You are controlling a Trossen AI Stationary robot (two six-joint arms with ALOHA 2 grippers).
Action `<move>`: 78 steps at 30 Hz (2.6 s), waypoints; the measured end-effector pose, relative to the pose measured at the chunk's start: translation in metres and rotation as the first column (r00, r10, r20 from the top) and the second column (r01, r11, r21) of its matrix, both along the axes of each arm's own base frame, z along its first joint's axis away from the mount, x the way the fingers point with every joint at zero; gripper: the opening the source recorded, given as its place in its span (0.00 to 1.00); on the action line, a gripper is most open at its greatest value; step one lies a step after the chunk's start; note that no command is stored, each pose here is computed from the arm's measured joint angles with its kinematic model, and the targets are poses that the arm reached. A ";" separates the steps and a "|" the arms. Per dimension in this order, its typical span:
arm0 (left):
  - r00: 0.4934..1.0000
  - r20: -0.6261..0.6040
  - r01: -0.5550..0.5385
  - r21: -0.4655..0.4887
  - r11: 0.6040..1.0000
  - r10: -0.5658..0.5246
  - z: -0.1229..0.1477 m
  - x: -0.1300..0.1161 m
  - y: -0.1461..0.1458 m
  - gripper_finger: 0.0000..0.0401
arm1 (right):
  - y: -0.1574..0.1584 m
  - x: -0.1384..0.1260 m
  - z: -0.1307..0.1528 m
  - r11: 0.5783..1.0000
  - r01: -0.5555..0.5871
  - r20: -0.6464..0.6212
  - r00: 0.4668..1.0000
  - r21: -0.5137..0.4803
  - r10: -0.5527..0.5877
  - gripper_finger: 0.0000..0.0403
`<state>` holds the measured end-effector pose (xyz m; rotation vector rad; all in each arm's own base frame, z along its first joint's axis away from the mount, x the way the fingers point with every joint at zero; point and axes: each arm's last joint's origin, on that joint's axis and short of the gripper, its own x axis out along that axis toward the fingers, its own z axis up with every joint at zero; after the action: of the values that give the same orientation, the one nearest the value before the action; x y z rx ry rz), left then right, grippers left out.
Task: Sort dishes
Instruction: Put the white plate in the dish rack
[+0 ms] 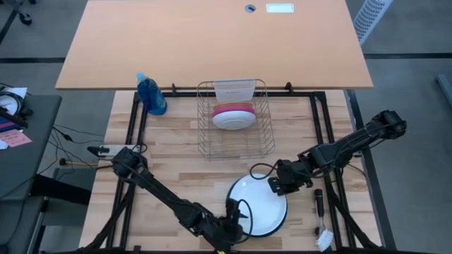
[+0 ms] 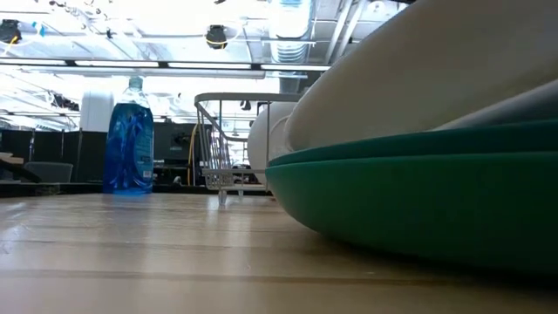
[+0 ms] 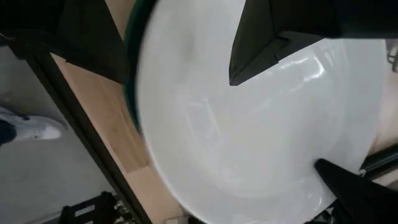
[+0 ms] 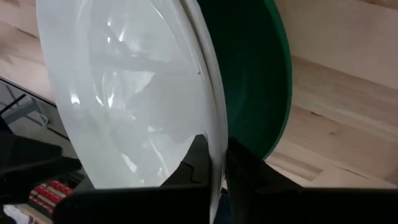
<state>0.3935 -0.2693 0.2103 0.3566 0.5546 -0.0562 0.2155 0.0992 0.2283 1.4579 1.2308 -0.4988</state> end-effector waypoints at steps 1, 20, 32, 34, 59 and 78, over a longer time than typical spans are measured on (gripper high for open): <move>1.000 -0.003 0.005 -0.011 1.000 -0.005 0.000 0.001 0.001 0.68 | 0.000 0.000 0.000 1.000 -0.001 0.001 1.000 0.000 0.001 0.05; 0.994 -0.101 0.061 0.093 0.994 -0.051 -0.013 0.011 0.020 0.68 | -0.002 0.001 0.000 1.000 -0.030 0.006 1.000 0.009 0.030 0.05; 0.996 -0.088 -0.007 0.185 0.983 0.024 -0.015 0.016 0.032 0.50 | -0.002 -0.001 -0.001 0.999 -0.046 -0.018 0.999 0.019 0.046 0.05; 0.996 -0.086 -0.017 0.177 0.984 0.033 -0.015 0.015 0.030 0.43 | -0.002 -0.001 -0.001 0.999 -0.049 -0.019 0.999 0.023 0.049 0.05; 0.997 -0.075 0.005 0.162 0.987 0.007 -0.012 0.009 0.020 0.02 | 0.000 -0.007 -0.001 0.977 -0.208 -0.030 0.977 0.034 0.209 0.21; 0.997 -0.080 0.000 0.112 0.994 0.009 0.012 0.015 0.019 0.00 | -0.002 -0.025 0.031 0.904 -0.426 0.038 0.903 -0.035 0.427 0.41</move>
<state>0.4087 -0.2502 0.2224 0.4640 0.6397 -0.0356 0.1903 0.0972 0.2589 1.1228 1.4520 -0.1803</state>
